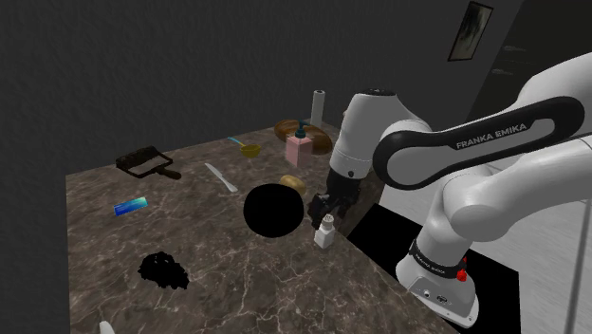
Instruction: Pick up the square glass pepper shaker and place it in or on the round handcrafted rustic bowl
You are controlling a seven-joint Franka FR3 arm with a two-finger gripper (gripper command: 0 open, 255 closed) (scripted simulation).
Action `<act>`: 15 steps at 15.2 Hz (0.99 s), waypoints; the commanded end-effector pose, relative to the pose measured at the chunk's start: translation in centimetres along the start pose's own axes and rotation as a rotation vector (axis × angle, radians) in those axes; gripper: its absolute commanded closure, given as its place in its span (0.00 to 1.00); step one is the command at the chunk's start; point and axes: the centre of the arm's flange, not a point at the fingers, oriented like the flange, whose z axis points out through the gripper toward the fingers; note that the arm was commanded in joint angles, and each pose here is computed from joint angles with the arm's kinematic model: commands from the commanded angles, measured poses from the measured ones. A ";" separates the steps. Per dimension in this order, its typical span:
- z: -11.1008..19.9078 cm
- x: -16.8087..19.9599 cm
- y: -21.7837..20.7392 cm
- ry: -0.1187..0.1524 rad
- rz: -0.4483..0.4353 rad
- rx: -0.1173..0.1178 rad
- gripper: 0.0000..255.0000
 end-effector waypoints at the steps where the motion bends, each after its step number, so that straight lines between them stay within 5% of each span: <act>1: 0.0 0.0 0.0 0.000 0.000 0.000 0.00; 3: 0.0 0.0 0.0 0.000 0.000 0.000 0.00; 4: 0.0 0.0 0.0 0.000 0.000 0.000 1.00; 15: -1.0 0.1 -0.1 0.000 0.000 0.000 1.00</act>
